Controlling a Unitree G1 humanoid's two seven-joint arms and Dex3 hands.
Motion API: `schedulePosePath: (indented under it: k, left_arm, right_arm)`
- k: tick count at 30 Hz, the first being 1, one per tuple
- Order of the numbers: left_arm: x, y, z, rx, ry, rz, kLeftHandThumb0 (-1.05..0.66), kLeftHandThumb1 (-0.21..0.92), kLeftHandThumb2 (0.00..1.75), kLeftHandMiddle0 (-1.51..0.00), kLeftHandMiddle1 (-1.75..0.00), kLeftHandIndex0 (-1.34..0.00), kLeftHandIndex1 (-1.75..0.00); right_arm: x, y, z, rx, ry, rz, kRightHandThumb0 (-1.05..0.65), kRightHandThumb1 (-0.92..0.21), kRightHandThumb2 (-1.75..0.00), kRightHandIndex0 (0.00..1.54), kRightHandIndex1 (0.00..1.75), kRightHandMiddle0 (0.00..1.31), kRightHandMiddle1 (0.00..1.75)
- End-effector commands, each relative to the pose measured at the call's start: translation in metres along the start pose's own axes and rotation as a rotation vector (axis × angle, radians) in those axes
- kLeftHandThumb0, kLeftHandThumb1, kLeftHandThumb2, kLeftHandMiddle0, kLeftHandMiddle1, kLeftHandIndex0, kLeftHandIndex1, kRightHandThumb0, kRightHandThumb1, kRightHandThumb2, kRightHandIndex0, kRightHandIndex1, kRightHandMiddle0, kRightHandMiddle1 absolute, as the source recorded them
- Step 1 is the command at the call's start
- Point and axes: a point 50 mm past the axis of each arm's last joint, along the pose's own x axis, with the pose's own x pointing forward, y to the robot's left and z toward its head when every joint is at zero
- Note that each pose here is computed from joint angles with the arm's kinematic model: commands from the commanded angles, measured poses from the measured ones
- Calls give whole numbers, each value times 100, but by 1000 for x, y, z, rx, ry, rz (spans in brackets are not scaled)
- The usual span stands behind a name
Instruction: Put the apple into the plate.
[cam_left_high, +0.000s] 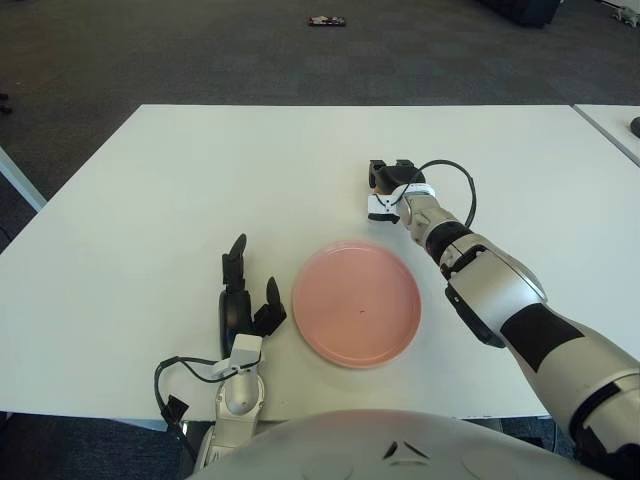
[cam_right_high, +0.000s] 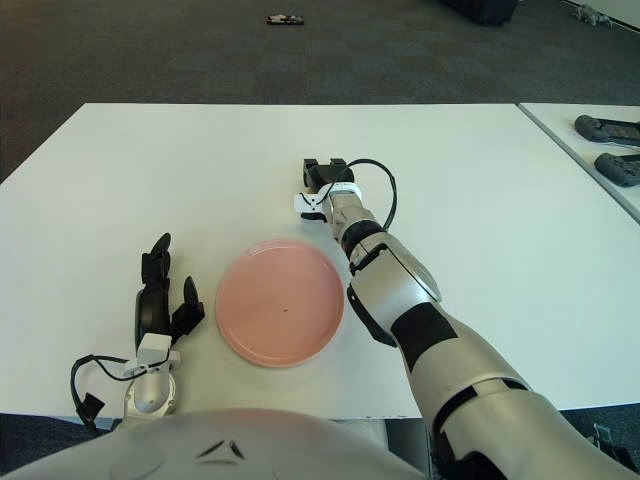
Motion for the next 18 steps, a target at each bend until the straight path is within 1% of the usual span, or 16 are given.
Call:
schedulePosePath:
  k: [1, 6, 9, 15, 17, 18]
  left_arm:
    - [1, 1, 1, 1, -9, 8, -83, 92, 84, -25, -11, 0, -58]
    - [3, 0, 1, 2, -5, 15, -83, 92, 83, -26, -11, 0, -58]
    - [4, 0, 1, 1, -5, 15, -83, 92, 83, -26, -11, 0, -59]
    - [8, 0, -1, -3, -10, 12, -83, 92, 82, -26, -12, 0, -59]
    - [10, 0, -1, -4, -10, 12, -82, 92, 82, -26, -12, 0, -59]
    - [10, 0, -1, -5, -10, 12, -82, 92, 82, -26, -12, 0, -58]
  right_arm:
    - [-5, 14, -7, 19, 30, 38, -1, -18, -145, 62, 168, 59, 175]
    - [-5, 14, -7, 59, 35, 28, 0, -22, -142, 57, 172, 57, 175]
    - [-5, 15, -7, 81, 39, 26, 0, -22, -143, 57, 172, 57, 175]
    - [-5, 15, -7, 124, 45, 24, 0, -19, -146, 59, 173, 59, 175]
    - [-5, 14, -6, 140, 45, 23, 0, -17, -149, 61, 173, 61, 175]
    - [-5, 14, -6, 147, 45, 22, 0, -13, -153, 63, 173, 63, 175]
